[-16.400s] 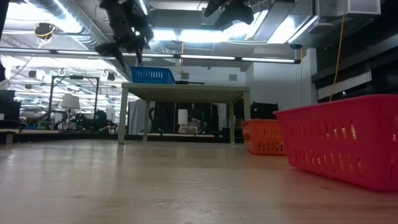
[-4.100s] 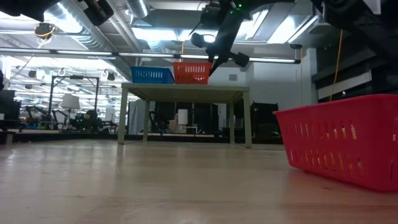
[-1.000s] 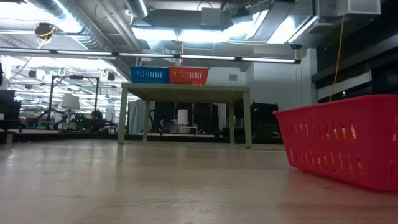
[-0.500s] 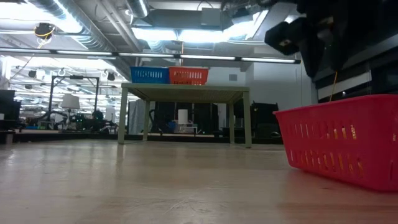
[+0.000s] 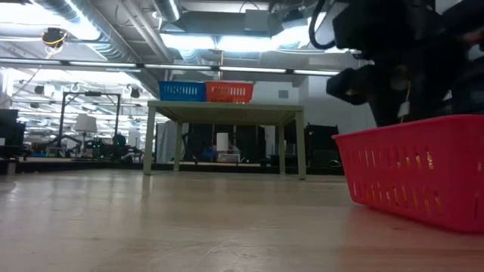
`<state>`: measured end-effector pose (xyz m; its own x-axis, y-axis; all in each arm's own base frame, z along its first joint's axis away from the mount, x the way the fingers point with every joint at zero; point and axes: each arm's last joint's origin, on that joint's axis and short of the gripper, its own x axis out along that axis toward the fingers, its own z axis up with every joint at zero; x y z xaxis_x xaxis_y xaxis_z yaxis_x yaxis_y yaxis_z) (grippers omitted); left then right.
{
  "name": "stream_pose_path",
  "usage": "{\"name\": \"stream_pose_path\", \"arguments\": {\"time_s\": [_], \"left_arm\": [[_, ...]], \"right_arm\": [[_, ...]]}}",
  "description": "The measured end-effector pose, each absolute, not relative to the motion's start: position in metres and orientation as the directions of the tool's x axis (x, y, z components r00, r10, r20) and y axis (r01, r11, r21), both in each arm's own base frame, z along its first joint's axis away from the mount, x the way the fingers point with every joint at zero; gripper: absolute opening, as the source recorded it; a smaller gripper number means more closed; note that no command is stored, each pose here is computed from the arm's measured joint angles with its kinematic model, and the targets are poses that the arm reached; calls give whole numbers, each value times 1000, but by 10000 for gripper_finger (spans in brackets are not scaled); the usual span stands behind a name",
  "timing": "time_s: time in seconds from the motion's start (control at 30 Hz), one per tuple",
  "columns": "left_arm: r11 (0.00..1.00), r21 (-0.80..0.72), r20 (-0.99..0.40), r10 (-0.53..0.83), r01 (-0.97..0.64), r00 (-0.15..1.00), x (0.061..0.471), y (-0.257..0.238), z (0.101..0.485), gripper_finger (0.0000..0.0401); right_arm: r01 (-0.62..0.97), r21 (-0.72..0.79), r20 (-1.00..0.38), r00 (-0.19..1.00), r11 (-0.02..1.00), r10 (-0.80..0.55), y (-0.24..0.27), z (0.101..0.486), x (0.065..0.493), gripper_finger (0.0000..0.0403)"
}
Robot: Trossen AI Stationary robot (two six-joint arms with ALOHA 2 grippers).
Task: Pick & Place Office Desk Supplies
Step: Put the red bin with spring keychains on the shelf
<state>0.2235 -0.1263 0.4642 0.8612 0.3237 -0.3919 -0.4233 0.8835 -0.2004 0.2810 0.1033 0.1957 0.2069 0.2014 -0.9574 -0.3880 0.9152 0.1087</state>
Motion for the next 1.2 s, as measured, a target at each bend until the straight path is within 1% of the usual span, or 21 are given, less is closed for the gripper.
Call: {"name": "stream_pose_path", "arguments": {"time_s": [0.17,0.27,0.37,0.43,0.57,0.7,0.9,1.0,1.13,1.2], "left_arm": [[903,-205,-404,272,-377,873,238,-151,452,100],[898,-221,-380,279,-380,882,232,-155,446,100],[894,-255,-356,268,-369,895,225,-157,431,100],[889,-302,-335,239,-344,912,220,-155,417,100],[880,-422,-273,105,-217,956,211,-151,383,100],[873,-478,-204,-2,-97,979,205,-148,344,100],[833,-551,-113,-121,39,986,193,-142,297,99],[828,-554,-88,-155,81,984,187,-138,279,96],[822,-560,-83,-181,104,980,177,-131,249,80],[806,-579,-44,-188,128,981,172,-126,241,71]], "right_arm": [[-393,141,-956,184,909,227,105,191,283,146],[-384,146,-956,184,912,231,103,191,283,146],[-345,172,-953,179,923,245,101,191,284,146],[-319,178,-953,181,931,244,99,191,285,146],[-246,195,-953,182,949,243,95,191,286,146],[-187,236,-947,173,954,269,95,191,286,146],[-110,302,-936,154,947,317,96,191,286,146],[-76,326,-932,142,942,334,96,191,285,146],[-45,329,-933,142,943,332,95,191,285,146],[-40,324,-934,145,945,327,93,191,286,146]]}}
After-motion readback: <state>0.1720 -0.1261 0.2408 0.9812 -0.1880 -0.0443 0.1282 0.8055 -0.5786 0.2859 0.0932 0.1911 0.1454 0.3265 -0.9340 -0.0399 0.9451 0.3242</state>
